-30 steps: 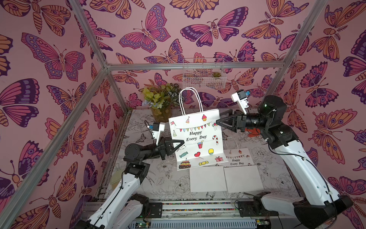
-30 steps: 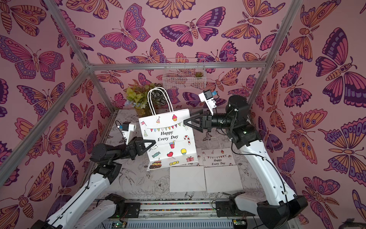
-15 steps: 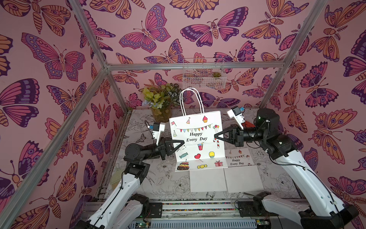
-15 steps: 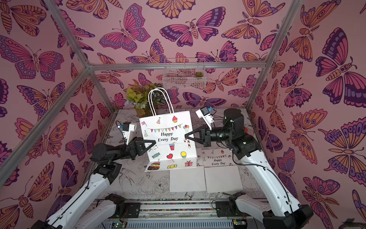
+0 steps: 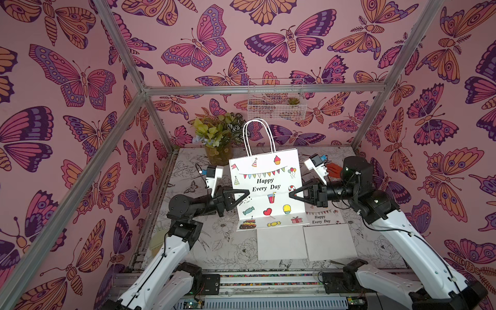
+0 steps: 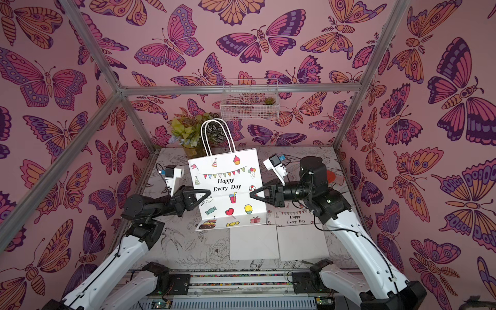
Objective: Put away the paper bag
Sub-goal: Press the paper bag.
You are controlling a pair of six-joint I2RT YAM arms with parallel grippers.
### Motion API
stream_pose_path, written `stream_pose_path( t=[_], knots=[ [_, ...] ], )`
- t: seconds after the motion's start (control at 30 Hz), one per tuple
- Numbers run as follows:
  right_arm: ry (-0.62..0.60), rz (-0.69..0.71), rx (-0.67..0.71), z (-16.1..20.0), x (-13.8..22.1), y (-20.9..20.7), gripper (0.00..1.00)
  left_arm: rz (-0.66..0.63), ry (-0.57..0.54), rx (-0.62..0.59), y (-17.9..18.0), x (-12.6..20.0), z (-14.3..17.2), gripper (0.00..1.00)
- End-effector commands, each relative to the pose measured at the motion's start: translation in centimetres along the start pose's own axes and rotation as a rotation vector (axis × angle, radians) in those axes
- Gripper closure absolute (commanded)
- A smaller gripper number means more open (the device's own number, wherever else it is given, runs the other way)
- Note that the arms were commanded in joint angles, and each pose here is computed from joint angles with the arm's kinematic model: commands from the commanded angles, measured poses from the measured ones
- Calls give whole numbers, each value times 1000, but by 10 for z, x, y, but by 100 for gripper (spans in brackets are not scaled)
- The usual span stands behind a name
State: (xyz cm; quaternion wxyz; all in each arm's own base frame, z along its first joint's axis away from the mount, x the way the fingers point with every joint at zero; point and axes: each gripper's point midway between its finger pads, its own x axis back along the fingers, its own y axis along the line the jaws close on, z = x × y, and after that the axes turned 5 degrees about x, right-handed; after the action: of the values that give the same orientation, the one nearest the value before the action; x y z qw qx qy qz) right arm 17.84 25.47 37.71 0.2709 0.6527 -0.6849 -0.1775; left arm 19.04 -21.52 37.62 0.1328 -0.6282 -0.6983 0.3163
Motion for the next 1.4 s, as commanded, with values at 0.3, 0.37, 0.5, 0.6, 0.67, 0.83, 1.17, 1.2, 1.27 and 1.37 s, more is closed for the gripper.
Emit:
stream_pose_path(
  t=[0.3, 0.37, 0.5, 0.6, 0.67, 0.83, 1.17, 1.2, 1.27, 1.37],
  knots=[
    [-33, -4, 28, -17, 10, 20, 100, 68, 80, -58, -19, 2, 11, 46],
    [-53, -11, 42, -25, 14, 25, 100, 80, 100, -66, -21, 3, 16, 45],
    [-89, -24, 57, -39, 19, 30, 100, 87, 118, -74, -22, 4, 21, 50],
    [-79, -30, 34, -40, 16, 26, 100, 74, 122, -63, -16, 4, 22, 57],
    [-57, -49, 13, -36, 13, 25, 100, 66, 121, -56, -13, 3, 22, 71],
    [-33, -60, -9, -25, 9, 24, 100, 54, 108, -51, -10, 2, 20, 100],
    [-13, -155, 19, -16, 14, 58, 28, -12, 70, -16, 4, 1, 12, 100],
    [-3, -166, 23, -12, 12, 62, 23, -13, 67, -14, 4, 0, 11, 100],
    [17, -173, 30, -8, 10, 68, 18, -16, 63, -6, 5, 0, 10, 100],
    [37, -156, 52, -1, 9, 73, 8, -14, 56, 5, 5, -1, 8, 100]
  ],
)
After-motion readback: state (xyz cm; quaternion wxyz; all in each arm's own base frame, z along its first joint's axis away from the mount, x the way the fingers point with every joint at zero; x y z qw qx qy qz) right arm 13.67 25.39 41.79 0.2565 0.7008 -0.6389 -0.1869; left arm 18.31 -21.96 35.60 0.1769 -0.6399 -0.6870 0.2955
